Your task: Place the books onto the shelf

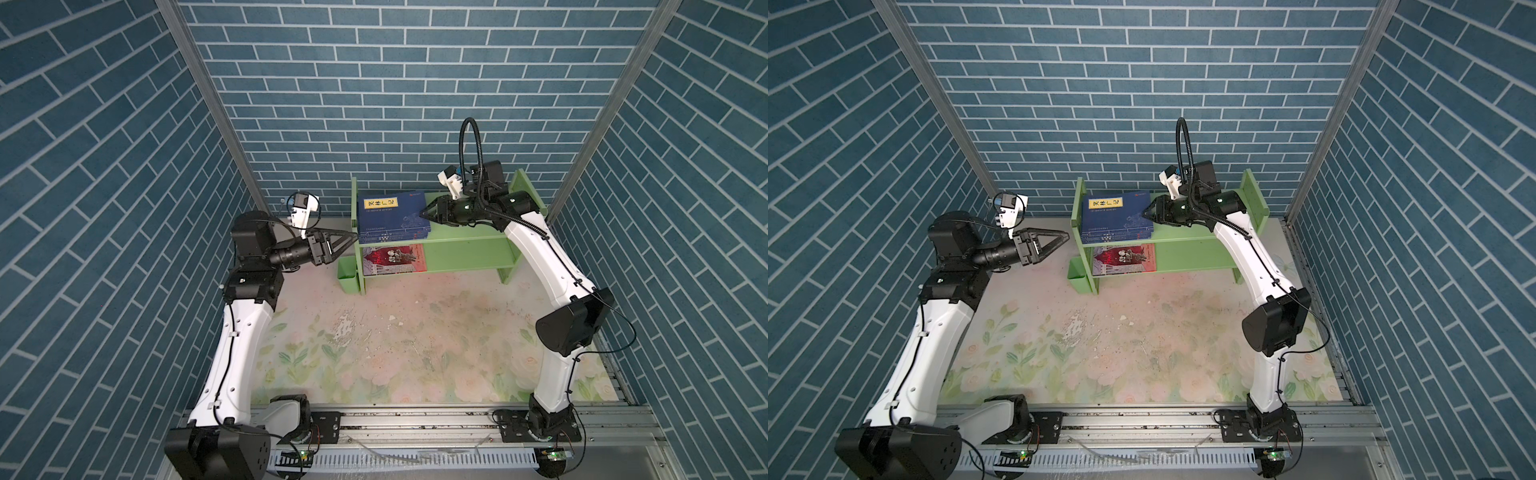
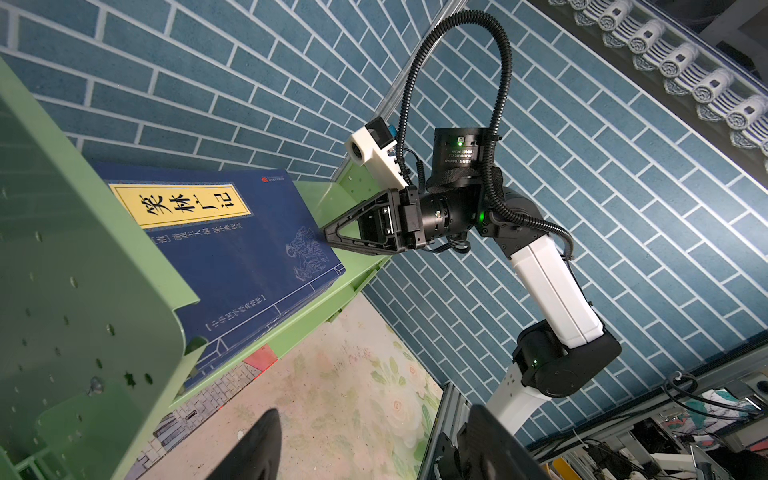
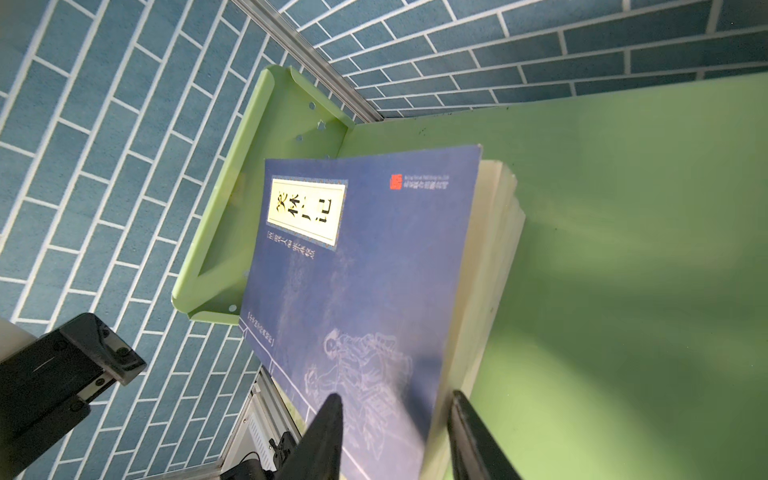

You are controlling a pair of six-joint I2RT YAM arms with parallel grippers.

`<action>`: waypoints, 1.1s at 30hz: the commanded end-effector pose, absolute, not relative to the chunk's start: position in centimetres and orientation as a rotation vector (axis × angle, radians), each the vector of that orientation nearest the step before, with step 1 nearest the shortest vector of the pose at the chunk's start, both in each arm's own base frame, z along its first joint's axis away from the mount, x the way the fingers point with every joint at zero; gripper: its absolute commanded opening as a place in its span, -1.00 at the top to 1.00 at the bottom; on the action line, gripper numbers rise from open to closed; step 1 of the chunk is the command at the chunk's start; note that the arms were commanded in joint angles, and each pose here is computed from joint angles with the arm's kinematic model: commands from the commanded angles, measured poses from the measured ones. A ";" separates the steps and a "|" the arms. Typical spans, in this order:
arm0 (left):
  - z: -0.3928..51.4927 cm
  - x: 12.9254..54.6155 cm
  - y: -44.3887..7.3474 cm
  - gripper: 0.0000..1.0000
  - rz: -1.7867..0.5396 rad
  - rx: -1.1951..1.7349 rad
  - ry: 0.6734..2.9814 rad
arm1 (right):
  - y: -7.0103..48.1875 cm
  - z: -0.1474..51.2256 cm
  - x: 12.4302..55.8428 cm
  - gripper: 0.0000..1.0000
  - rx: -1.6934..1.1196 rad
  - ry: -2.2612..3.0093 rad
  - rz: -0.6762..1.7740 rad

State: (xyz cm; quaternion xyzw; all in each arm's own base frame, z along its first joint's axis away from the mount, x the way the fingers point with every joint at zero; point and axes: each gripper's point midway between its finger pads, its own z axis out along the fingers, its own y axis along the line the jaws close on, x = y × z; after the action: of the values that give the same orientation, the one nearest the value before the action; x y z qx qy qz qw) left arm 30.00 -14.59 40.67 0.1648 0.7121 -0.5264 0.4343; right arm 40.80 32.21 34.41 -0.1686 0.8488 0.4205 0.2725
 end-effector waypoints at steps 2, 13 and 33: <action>40.7 29.9 -14.8 -0.45 -1.308 0.431 1.762 | 32.7 35.0 40.6 0.15 -0.517 2.253 1.128; 40.6 29.9 -14.8 -0.45 -1.310 0.430 1.762 | 33.1 35.4 40.4 0.18 -0.527 2.247 1.144; 39.1 30.2 -13.9 -0.49 -1.142 0.429 1.832 | 30.1 37.1 41.3 -0.14 -0.482 2.210 0.861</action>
State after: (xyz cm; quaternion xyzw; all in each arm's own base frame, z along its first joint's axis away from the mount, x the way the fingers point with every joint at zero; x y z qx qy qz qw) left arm 30.44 -14.29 39.52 0.1617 0.7274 -0.5006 0.4406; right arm 41.53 31.98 35.25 -0.1747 0.8537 0.3835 0.3060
